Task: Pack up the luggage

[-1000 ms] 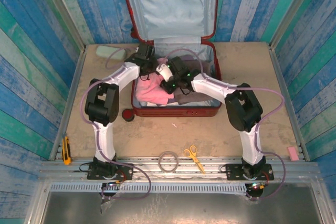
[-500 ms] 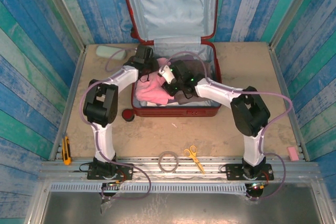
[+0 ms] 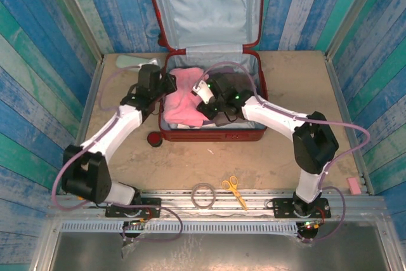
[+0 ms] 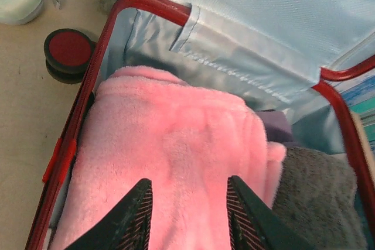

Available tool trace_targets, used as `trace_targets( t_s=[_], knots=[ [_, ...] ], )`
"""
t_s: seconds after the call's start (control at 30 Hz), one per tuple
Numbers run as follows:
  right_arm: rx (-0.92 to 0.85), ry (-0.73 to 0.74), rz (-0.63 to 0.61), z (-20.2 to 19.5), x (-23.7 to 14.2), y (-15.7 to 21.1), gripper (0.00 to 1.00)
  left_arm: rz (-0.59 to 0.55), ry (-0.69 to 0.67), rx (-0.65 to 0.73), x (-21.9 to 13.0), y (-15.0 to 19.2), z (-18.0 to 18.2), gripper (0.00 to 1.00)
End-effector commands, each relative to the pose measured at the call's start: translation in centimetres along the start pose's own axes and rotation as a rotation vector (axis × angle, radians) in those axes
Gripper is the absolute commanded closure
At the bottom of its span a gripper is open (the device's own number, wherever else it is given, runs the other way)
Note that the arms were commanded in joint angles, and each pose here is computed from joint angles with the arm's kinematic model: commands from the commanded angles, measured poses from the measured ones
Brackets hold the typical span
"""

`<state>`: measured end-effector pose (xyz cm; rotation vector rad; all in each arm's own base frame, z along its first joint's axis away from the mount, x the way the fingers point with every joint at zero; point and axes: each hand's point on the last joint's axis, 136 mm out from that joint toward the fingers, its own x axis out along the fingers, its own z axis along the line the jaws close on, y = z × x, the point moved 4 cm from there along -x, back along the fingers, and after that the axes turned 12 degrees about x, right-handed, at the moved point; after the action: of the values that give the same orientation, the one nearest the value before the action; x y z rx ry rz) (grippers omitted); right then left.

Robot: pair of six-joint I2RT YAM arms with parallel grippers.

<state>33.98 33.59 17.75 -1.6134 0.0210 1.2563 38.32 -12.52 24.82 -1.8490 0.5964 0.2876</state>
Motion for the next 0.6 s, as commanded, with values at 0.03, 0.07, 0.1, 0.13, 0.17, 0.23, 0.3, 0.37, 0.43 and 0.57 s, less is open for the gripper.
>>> trace_targets(
  t_s=[0.03,0.07,0.1,0.13,0.17,0.23,0.3,0.37,0.43,0.57],
  knots=[
    [0.025,0.068,-0.052,-1.5,-1.0,-2.3,0.56,0.057,0.007,-0.037,-1.0,3.2,0.7,0.70],
    [0.041,0.067,-0.067,-1.9,-0.9,-3.1,0.57,0.057,0.005,-0.047,-1.1,3.8,0.8,0.71],
    [0.064,0.063,-0.079,-2.4,-0.7,-3.8,0.58,0.054,0.005,-0.059,-1.3,4.4,0.9,0.73],
    [0.080,0.055,-0.094,-2.8,-0.6,-4.8,0.59,0.049,0.012,-0.072,-1.4,4.9,0.9,0.75],
    [0.090,0.042,-0.101,-3.0,-0.4,-5.5,0.59,0.050,0.019,-0.079,-1.5,5.3,0.8,0.76],
    [0.102,0.023,-0.126,-3.4,0.2,-6.9,0.61,0.070,0.028,-0.082,-1.4,6.4,0.6,0.77],
    [0.104,0.019,-0.139,-3.8,1.1,-7.9,0.64,0.096,0.032,-0.076,-1.1,7.2,0.2,0.78],
    [0.109,0.019,-0.146,-4.3,2.3,-8.4,0.66,0.130,0.024,-0.074,-0.5,8.2,0.3,0.79],
    [0.118,0.023,-0.147,-5.0,3.6,-8.8,0.69,0.169,0.006,-0.077,0.1,9.3,0.6,0.80],
    [0.148,0.018,-0.129,-6.6,6.2,-8.3,0.71,0.239,-0.026,-0.079,1.1,11.4,1.4,0.81]
  ],
)
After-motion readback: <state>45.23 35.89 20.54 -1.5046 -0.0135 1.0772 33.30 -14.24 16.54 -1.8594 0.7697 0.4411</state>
